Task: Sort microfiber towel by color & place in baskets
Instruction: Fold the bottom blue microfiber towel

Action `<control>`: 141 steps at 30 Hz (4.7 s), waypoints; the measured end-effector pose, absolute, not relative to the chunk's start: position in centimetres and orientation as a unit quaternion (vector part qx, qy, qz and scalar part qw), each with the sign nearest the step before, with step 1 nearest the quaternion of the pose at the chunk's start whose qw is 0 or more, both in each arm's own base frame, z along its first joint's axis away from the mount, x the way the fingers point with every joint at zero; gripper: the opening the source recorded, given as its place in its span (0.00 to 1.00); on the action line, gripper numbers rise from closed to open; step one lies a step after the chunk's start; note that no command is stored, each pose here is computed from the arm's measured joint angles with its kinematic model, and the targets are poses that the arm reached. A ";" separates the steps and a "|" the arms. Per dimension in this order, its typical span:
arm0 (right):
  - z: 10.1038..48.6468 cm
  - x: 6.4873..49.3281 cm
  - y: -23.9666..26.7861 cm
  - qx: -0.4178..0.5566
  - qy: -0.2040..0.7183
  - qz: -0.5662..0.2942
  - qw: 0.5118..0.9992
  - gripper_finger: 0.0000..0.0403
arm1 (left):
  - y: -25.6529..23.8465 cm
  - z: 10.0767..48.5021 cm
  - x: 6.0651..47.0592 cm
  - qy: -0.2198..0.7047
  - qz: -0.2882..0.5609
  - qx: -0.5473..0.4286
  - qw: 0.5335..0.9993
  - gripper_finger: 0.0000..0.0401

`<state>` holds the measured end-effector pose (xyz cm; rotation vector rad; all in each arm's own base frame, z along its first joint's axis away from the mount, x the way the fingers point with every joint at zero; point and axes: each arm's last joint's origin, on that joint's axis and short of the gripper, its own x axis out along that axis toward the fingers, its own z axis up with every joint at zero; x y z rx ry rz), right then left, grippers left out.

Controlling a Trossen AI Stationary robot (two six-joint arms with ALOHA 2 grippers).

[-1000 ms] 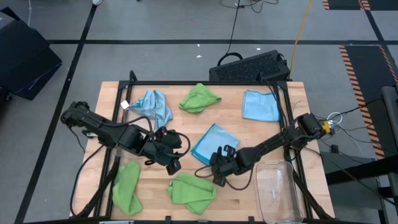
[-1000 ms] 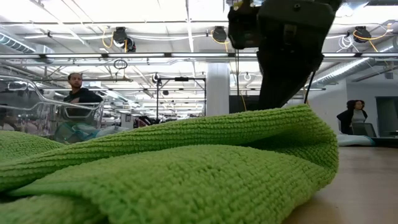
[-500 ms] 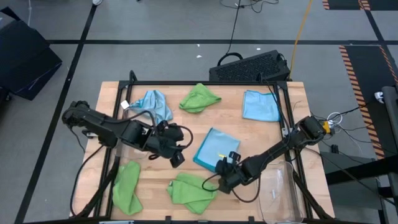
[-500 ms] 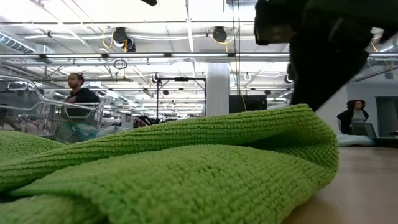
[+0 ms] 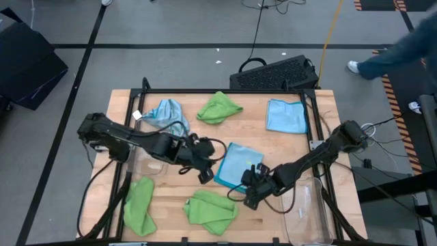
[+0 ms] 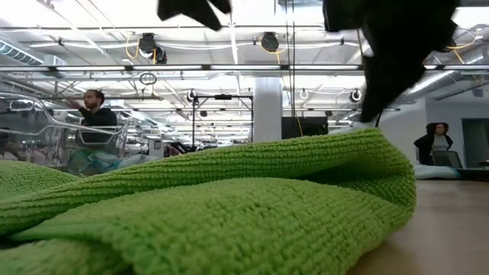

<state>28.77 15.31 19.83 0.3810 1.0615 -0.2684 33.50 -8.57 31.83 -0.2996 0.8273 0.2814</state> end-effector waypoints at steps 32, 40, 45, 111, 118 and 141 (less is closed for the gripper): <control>14.2 25.4 4.3 0.111 0.544 -0.144 0.819 0.38 | -7.8 16.0 40.5 0.587 0.114 -0.177 0.782 0.42; 12.9 25.4 0.2 0.106 0.518 -0.166 0.832 0.38 | -8.7 16.4 41.5 0.572 0.013 -0.274 0.773 0.42; 12.5 25.4 -2.3 0.119 0.480 -0.191 0.848 0.38 | -9.1 16.8 42.2 0.542 -0.011 -0.281 0.792 0.42; 13.6 23.4 -7.3 0.424 0.318 -0.302 0.792 0.39 | 5.4 10.6 36.3 0.237 0.339 -0.547 0.728 0.59; 13.6 23.4 -7.3 0.427 0.321 -0.293 0.793 0.39 | 4.3 10.6 36.4 0.235 0.339 -0.560 0.719 0.59; 13.5 23.4 -7.2 0.411 0.334 -0.276 0.802 0.39 | 2.8 10.5 36.9 0.239 0.306 -0.572 0.722 0.38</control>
